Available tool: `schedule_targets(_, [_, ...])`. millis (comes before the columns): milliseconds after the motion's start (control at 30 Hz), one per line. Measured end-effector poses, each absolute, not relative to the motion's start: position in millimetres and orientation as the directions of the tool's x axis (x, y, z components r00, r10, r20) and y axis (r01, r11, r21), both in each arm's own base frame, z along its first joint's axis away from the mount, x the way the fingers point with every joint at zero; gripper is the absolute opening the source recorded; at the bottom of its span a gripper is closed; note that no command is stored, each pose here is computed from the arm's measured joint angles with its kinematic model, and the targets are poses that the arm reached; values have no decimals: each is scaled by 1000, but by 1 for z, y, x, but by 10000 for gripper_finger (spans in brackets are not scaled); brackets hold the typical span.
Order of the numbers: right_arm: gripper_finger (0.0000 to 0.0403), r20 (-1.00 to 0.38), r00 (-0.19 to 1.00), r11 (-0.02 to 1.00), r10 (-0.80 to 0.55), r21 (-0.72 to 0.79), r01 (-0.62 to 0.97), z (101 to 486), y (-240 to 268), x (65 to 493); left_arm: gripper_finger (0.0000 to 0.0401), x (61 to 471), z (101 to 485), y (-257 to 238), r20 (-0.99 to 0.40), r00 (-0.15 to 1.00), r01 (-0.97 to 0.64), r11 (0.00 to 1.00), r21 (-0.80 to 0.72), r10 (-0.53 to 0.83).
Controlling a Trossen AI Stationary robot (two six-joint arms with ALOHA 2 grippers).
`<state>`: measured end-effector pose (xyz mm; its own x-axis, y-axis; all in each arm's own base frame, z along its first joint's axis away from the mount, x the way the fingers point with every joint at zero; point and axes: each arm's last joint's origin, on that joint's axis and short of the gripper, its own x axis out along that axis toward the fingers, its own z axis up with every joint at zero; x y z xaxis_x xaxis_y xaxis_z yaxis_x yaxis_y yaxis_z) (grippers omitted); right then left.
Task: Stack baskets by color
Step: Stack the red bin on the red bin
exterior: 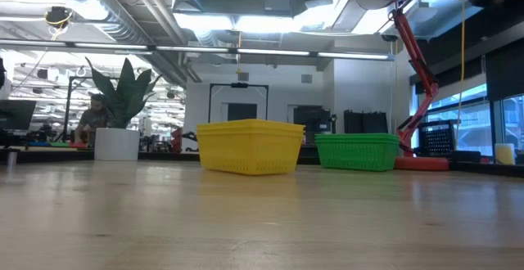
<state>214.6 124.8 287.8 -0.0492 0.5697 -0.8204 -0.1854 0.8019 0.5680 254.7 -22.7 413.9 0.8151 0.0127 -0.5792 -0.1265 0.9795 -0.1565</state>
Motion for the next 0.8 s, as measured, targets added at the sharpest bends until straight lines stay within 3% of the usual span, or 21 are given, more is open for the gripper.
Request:
schedule_targets(333, [40,-853,-101,849,512,521,-93,266,134,229,57,253,412,-24,-594,804,-136,981,-135,29])
schedule_targets(533, [86,-864,-124,864,488,498,-75,257,137,233,57,252,410,-27,-614,789,-128,983,-129,22])
schedule_targets(667, [123,-882,-134,870,451,469,-154,251,142,234,57,251,409,-27,-625,781,-125,984,-126,19])
schedule_targets(800, [133,-917,-134,881,376,399,-255,243,149,234,57,250,409,-29,-627,779,-120,985,-125,15])
